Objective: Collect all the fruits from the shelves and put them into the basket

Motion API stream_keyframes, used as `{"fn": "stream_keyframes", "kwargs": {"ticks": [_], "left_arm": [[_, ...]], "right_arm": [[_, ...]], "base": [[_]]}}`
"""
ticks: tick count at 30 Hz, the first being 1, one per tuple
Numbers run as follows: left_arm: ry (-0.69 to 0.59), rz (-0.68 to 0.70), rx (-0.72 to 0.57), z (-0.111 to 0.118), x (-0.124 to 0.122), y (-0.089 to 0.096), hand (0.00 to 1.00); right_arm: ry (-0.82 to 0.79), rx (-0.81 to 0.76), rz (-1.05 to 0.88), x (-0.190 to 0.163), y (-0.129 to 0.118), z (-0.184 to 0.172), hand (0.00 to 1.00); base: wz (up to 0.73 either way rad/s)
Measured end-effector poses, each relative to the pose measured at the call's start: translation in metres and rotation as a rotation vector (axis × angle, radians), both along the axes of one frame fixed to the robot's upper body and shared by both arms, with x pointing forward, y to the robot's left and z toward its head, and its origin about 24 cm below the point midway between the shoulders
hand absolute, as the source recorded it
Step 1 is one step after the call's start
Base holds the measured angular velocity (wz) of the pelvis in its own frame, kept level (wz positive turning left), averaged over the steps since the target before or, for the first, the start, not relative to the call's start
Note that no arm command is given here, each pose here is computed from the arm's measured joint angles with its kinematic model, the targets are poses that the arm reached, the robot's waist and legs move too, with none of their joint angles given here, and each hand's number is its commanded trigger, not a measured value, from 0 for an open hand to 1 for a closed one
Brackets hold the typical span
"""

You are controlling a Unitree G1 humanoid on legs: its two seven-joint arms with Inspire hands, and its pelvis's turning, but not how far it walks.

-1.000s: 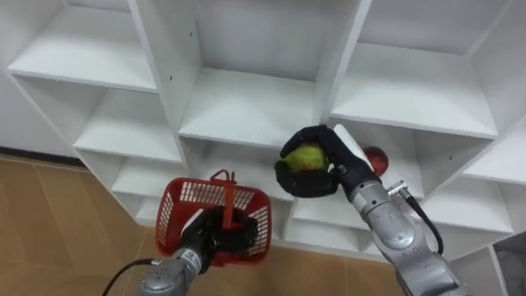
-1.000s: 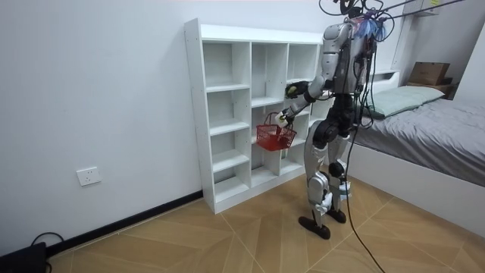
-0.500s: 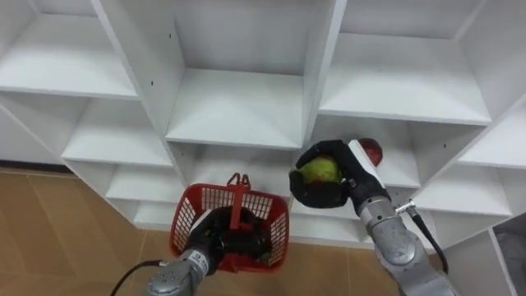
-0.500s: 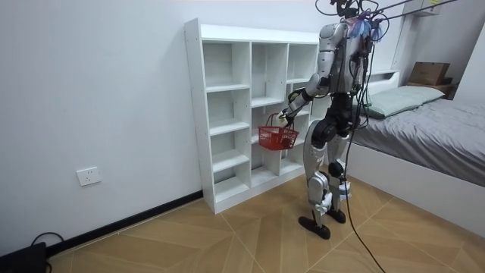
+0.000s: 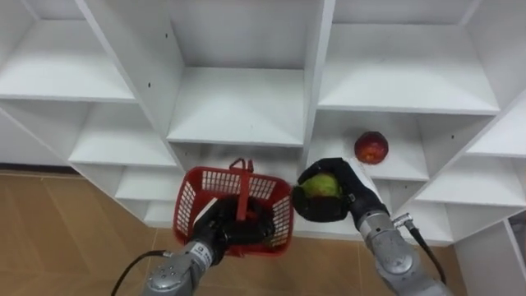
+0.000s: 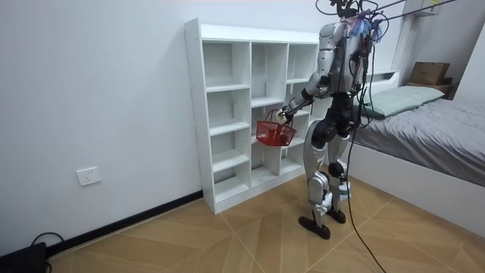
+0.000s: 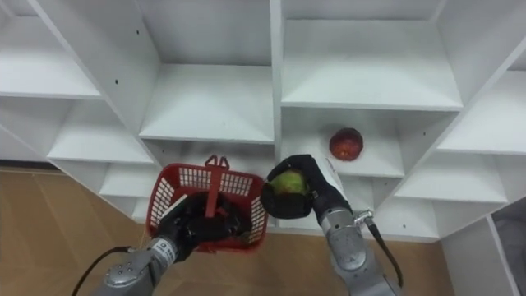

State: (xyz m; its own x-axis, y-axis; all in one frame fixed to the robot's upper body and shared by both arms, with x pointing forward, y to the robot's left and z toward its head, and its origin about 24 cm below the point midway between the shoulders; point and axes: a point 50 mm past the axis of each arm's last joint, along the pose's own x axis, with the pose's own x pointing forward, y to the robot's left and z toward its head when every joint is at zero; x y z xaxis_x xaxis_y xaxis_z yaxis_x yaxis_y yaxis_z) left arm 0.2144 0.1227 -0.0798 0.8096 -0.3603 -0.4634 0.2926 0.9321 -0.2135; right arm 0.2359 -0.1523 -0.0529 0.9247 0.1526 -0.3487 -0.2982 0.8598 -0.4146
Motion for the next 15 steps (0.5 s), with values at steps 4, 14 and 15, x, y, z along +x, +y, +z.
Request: {"fn": "stream_keyframes", "kwargs": {"ticks": [4, 14, 15], "left_arm": [[-0.007, -0.02, -0.005, 0.0011, -0.0002, -0.0035, 1.0], [-0.016, -0.038, -0.025, 0.0032, 0.0006, -0.0082, 1.0], [-0.018, -0.039, -0.028, 0.0035, 0.0007, -0.0091, 1.0]], "right_arm": [[0.031, -0.003, -0.005, -0.0014, 0.0001, -0.0062, 1.0], [0.006, 0.012, 0.0, 0.007, 0.0071, -0.0009, 1.0], [0.003, 0.012, 0.001, 0.008, 0.0074, -0.0001, 1.0]], "base": [[-0.02], [-0.01], [0.0]]}}
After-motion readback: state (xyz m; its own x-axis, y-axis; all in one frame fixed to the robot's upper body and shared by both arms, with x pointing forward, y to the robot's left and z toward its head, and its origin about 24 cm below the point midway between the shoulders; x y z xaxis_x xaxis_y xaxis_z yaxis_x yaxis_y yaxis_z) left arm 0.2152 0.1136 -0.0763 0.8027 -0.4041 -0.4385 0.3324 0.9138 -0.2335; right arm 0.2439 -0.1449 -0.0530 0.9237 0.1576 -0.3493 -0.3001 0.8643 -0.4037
